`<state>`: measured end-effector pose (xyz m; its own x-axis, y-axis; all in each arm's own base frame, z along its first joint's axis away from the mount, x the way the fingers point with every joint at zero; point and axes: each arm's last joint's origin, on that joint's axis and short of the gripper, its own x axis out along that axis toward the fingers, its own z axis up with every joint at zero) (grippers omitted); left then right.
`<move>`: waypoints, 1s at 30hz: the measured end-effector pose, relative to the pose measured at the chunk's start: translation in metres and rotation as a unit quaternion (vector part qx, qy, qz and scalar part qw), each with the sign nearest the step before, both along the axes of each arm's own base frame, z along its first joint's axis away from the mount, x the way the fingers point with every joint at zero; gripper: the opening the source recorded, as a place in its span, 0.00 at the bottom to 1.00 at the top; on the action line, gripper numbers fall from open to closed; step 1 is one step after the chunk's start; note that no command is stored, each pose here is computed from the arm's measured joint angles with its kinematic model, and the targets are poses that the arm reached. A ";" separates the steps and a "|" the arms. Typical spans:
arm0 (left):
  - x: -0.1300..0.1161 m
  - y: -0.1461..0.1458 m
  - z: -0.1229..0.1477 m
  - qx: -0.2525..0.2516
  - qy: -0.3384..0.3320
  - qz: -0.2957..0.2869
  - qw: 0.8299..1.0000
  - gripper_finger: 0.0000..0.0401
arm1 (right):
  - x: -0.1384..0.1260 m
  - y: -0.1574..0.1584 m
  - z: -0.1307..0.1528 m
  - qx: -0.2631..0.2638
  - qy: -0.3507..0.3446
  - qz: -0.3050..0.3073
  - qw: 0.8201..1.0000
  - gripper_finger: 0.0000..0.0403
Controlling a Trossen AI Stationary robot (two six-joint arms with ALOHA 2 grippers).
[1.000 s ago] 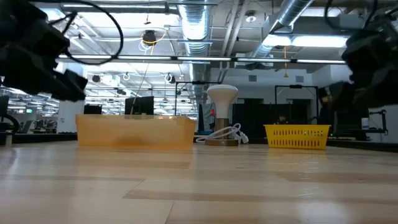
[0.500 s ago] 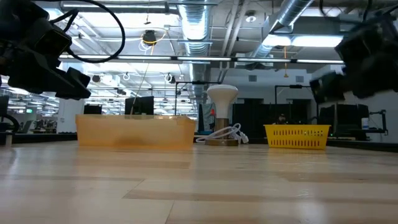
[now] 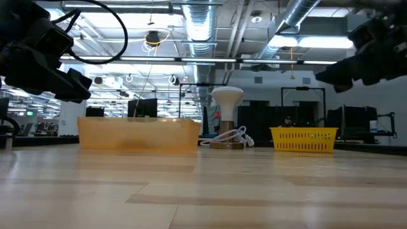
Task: Pick & Place School Supplies
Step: Return to Home Position
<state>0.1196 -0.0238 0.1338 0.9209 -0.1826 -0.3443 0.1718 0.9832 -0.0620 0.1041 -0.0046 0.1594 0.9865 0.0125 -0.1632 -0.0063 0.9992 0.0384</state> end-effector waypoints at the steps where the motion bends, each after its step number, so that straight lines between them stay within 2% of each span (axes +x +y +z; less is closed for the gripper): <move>1: 0.000 0.000 0.000 -0.001 0.001 0.000 1.000 0.41 | -0.004 0.001 0.003 -0.006 0.004 -0.018 1.000 0.43; 5: 0.000 0.000 0.000 0.000 0.001 0.000 1.000 0.41 | -0.019 0.000 0.005 -0.036 0.062 -0.114 0.991 0.43; 7: 0.000 0.000 0.000 0.003 0.000 -0.001 1.000 0.41 | -0.019 0.001 0.007 -0.045 0.054 -0.107 0.992 0.42; 10: 0.000 0.000 0.000 0.006 -0.002 0.003 1.000 0.41 | -0.017 0.007 0.007 -0.035 0.037 -0.053 0.997 0.42; 13: 0.001 0.000 0.002 0.007 -0.012 0.004 1.000 0.41 | -0.017 0.012 0.008 -0.052 0.034 -0.015 0.998 0.42; 22: 0.001 0.000 0.002 0.027 -0.017 -0.002 0.999 0.41 | -0.016 0.017 0.003 -0.076 0.068 0.006 0.995 0.43; 30: 0.000 0.004 -0.002 0.054 0.001 0.053 0.997 0.41 | -0.016 0.016 0.002 -0.094 0.082 -0.007 0.992 0.42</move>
